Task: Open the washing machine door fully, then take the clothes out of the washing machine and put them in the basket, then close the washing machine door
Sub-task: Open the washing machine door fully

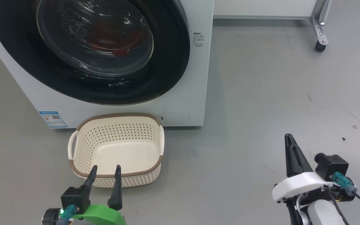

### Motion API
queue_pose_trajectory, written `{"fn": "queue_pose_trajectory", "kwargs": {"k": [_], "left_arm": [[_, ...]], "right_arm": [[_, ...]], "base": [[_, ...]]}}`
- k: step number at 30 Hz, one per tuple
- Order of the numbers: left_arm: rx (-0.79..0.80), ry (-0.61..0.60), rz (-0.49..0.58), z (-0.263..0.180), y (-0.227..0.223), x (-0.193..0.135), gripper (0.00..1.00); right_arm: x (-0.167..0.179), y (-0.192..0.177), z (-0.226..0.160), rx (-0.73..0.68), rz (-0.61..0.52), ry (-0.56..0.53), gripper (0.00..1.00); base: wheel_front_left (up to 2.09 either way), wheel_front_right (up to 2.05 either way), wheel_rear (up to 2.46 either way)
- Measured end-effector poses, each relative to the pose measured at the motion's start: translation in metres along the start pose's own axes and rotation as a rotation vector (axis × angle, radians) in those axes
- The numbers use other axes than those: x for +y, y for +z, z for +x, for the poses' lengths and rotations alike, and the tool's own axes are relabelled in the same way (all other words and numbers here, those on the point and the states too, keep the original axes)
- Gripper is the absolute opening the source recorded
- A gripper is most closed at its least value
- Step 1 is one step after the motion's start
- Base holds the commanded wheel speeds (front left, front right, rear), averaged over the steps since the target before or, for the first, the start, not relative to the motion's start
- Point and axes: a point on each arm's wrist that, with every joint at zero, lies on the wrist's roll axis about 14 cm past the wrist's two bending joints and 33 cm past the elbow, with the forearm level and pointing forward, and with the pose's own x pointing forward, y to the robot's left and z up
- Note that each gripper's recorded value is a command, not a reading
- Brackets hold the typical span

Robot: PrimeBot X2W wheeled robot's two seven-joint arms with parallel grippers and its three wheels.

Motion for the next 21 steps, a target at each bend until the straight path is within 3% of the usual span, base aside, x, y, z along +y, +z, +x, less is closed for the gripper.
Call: {"fn": "queue_pose_trajectory", "kwargs": {"k": [11,21], "left_arm": [[0.016,0.015,-0.003,0.009,-0.004,0.006,1.00],[0.023,0.031,0.002,0.027,-0.006,0.014,1.00]], "right_arm": [[-0.018,0.020,0.036,-0.055,0.271,-0.049,0.00],[-0.022,0.046,0.097,-0.086,0.500,-0.043,0.00]], "base": [[0.00,0.00,0.00],[0.00,0.00,0.00]]}}
